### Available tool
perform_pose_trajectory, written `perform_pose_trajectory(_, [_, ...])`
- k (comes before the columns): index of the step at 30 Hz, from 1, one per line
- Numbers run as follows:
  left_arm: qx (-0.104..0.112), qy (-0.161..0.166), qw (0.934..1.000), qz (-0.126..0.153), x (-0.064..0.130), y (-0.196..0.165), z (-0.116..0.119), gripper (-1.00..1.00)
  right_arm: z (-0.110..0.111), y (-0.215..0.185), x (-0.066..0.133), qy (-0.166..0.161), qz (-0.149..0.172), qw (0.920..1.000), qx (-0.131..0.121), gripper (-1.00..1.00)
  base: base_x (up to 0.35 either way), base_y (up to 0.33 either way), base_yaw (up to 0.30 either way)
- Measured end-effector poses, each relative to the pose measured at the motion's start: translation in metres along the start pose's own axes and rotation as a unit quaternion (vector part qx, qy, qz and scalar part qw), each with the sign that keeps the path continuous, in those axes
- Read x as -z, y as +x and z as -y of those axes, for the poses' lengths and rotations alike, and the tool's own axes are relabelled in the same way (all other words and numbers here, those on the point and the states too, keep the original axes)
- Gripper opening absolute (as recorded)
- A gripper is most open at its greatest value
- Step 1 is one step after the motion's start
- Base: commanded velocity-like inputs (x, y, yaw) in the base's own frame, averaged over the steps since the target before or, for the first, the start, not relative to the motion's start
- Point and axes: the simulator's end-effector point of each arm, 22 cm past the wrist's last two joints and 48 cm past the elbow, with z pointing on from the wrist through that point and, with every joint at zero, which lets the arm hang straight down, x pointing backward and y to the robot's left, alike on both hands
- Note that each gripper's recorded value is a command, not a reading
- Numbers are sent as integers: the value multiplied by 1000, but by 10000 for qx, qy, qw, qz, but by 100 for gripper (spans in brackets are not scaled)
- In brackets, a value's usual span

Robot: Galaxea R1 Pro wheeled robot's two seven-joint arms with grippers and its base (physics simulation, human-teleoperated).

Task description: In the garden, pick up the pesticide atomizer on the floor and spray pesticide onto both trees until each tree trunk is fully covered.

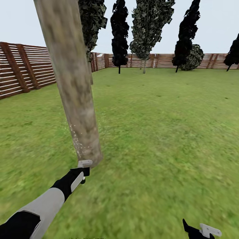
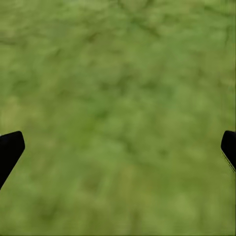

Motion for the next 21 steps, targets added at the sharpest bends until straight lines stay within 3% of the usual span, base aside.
perform_pose_trajectory(11, [3,3,10000,0,0,1,1,-100,0,0,0,1,-1,10000,-1,100,0,-275,273])
perform_pose_trajectory(16, [6,-1,10000,-12,0,2,0,-100,-1,0,0,-4,-1,10000,-2,100,0,-275,41])
perform_pose_trajectory(21, [26,3,10000,-26,0,2,1,-100,0,0,0,-2,-1,10000,-2,100,27,-275,240])
